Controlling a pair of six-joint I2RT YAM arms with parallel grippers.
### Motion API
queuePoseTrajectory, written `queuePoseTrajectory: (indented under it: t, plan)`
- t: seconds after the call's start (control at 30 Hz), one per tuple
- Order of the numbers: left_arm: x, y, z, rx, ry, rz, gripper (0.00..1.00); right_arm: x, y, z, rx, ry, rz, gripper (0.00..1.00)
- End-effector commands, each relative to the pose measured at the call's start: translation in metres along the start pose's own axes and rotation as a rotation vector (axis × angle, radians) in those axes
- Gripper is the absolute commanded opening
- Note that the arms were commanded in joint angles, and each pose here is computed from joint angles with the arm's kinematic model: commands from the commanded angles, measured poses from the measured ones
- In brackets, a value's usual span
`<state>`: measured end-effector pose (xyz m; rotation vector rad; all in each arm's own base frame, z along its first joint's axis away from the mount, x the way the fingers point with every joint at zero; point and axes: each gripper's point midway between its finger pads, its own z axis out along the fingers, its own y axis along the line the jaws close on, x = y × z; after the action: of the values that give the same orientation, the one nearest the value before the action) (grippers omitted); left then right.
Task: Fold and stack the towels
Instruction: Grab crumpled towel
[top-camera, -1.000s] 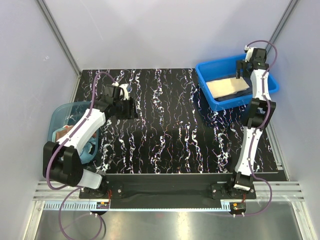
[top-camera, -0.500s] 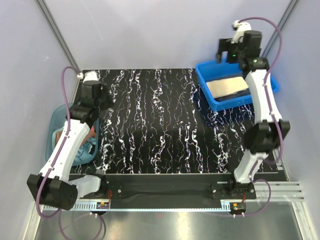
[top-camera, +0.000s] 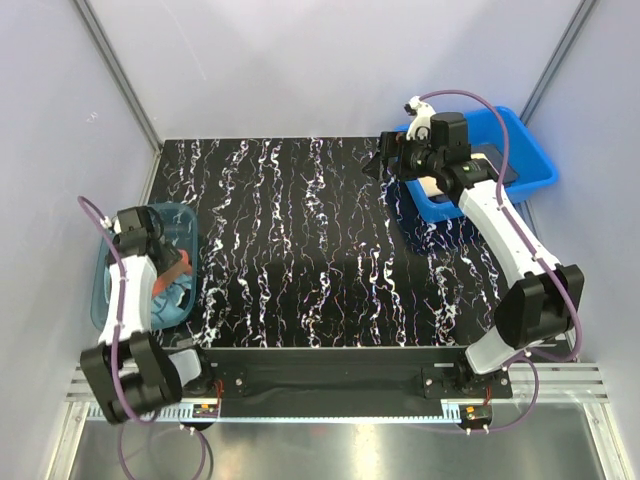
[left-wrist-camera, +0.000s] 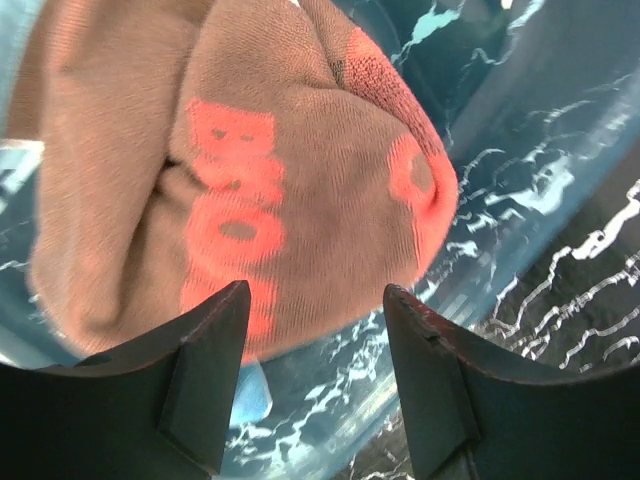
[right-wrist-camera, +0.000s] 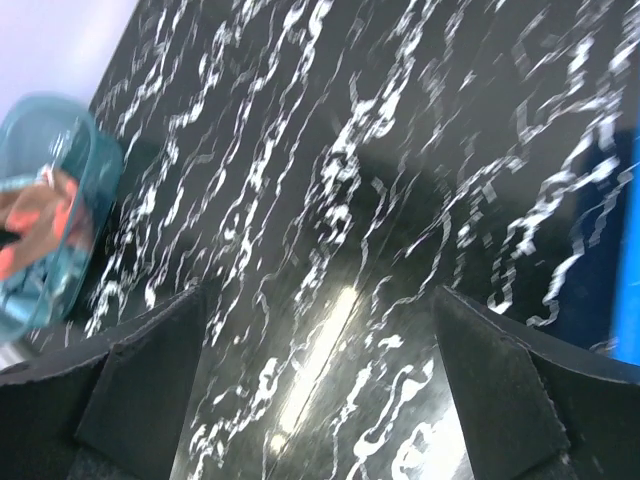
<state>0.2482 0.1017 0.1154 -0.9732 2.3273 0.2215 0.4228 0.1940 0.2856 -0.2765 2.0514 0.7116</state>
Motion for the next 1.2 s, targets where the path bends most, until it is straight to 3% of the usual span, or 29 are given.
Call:
queuePoseTrajectory:
  t: [0.0,0.33,0.4,0.43,0.53,0.73,0.93,1.07,1.1,1.17]
  plan:
    - [-0.003,-0.015,0.021,0.068,0.036,-0.027,0.56,-0.004,0.019,-0.007,-0.054,-0.010,0.001,1.00]
    - [0.006,0.004,0.054,-0.040,0.146,-0.030,0.46,-0.004,0.027,-0.014,-0.083,-0.023,-0.043,1.00]
    - [0.005,0.001,0.056,-0.016,0.159,-0.010,0.35,-0.006,0.029,-0.016,-0.087,-0.029,-0.048,1.00]
    - [0.002,-0.001,0.054,-0.004,0.157,0.004,0.14,-0.006,0.029,-0.017,-0.089,-0.030,-0.048,1.00]
    - [-0.019,-0.007,0.039,0.029,0.096,0.043,0.00,-0.005,0.031,-0.018,-0.098,-0.027,-0.055,1.00]
    - [-0.087,-0.033,-0.042,0.041,-0.154,0.167,0.00,0.001,0.034,-0.018,-0.112,-0.010,-0.066,1.00]
    - [-0.101,-0.053,-0.089,0.093,-0.208,0.221,0.00,0.002,0.030,-0.018,-0.092,-0.008,-0.077,1.00]
    - [-0.125,-0.095,-0.152,0.271,-0.341,0.263,0.00,-0.002,0.029,-0.020,-0.078,-0.016,-0.082,1.00]
    - [-0.143,-0.108,-0.184,0.344,-0.406,0.257,0.00,-0.005,0.030,-0.021,-0.078,-0.020,-0.085,1.00]
    - [-0.146,-0.118,-0.206,0.386,-0.408,0.271,0.00,-0.008,0.032,-0.025,-0.078,-0.029,-0.087,1.00]
